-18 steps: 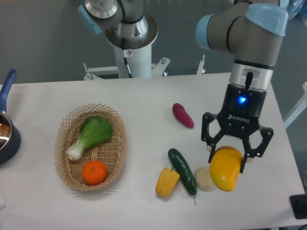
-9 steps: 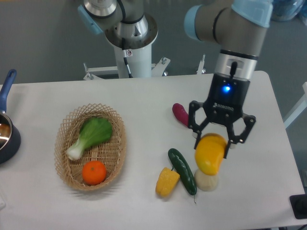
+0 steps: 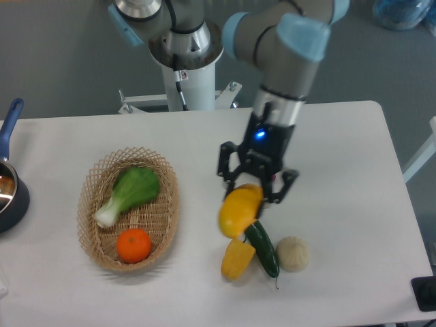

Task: Place the mango in the basket
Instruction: 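Lift the mango and carry it over the wicker basket, then lower the mango into the basket beside the bok choy and release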

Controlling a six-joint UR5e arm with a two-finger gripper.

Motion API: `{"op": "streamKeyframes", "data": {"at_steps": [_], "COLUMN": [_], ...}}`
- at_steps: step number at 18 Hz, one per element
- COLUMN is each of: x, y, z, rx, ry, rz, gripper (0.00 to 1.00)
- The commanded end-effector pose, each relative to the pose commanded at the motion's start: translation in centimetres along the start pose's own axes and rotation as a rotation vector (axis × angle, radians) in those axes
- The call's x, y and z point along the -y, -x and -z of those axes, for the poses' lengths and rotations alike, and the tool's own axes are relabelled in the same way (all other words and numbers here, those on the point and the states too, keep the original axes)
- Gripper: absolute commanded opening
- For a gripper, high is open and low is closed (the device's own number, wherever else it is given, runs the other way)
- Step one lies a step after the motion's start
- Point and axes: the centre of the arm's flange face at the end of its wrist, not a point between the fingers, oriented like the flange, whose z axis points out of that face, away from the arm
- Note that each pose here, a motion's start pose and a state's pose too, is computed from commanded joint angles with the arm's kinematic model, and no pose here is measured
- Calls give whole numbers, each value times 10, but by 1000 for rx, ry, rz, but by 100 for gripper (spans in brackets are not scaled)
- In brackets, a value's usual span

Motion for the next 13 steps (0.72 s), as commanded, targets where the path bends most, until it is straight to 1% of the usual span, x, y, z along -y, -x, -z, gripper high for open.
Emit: {"op": "streamKeyframes", "data": {"at_steps": [2,5,7,9,11,13], "x": [11,27,27,21,25,25], "y": [-28,-53,-74,-86,-100,-109], "z": [-24,-40,-58,-69,-81,-91], "rx": [-45,-72,-113,-140,-170,-190], "ry": [31,59,76,92,102,111], "rz": [-10,-5,-7,-6,-18,-10], "gripper": [35,35,35,35,35,35]}}
